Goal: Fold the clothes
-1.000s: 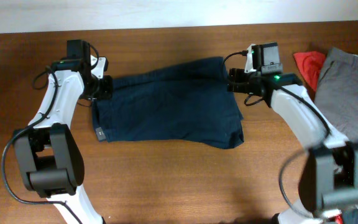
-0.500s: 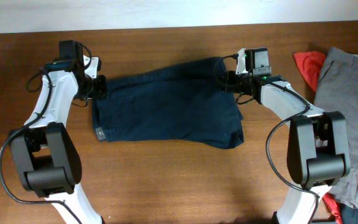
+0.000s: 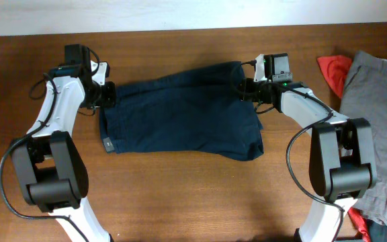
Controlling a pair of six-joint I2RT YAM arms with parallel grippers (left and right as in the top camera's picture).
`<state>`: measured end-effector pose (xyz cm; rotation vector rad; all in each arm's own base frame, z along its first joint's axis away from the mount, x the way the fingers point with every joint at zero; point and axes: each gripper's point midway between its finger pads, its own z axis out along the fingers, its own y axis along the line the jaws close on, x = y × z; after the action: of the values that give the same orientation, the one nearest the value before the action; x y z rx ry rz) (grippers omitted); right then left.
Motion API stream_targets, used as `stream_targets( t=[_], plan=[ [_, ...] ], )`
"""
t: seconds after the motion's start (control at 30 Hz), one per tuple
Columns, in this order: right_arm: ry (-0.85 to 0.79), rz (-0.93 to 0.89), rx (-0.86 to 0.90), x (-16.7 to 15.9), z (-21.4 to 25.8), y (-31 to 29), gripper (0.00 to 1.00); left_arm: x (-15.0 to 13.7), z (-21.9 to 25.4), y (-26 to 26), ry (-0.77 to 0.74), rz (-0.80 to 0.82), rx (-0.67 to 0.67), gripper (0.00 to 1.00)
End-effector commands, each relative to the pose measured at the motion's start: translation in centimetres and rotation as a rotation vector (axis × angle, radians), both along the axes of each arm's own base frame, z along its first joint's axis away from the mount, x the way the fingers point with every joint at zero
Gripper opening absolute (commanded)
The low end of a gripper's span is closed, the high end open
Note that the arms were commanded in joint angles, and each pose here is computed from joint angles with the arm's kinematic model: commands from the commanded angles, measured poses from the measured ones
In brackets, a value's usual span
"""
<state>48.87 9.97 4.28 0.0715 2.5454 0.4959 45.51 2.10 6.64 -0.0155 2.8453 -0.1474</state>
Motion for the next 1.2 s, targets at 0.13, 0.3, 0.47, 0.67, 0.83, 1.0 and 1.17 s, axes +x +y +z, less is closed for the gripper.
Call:
stream_targets(
  t=[0.13,0.3,0.47,0.67,0.83,1.0,1.17],
  plan=[
    [0.029,-0.042,-0.048,0.2,-2.0,-1.6,0.51,0.2,-0.2,0.1,-0.001,-0.010,-0.004,0.36],
    [0.024,-0.039,-0.044,0.4,-2.5,-1.5,0.43,0.2,-0.2,0.1,-0.001,-0.010,-0.004,0.36],
    [-0.019,-0.008,-0.064,1.0,-1.8,-1.5,0.27,0.2,-0.2,0.1,0.000,-0.010,-0.004,0.36],
    [-0.103,0.109,0.007,1.0,2.0,-0.3,0.04,0.2,-0.2,0.1,-0.001,-0.010,-0.004,0.37],
    [-0.189,0.124,0.027,0.5,7.5,0.1,0.04,0.2,-0.2,0.1,-0.002,-0.010,-0.004,0.37],
    [-0.314,0.081,-0.021,0.8,12.7,-1.0,0.04,0.3,-0.1,0.1,-0.005,-0.010,-0.003,0.37],
    [-0.360,0.056,-0.042,2.2,12.7,-1.4,0.04,0.4,-0.1,0.1,-0.008,-0.010,-0.003,0.37]
  ],
)
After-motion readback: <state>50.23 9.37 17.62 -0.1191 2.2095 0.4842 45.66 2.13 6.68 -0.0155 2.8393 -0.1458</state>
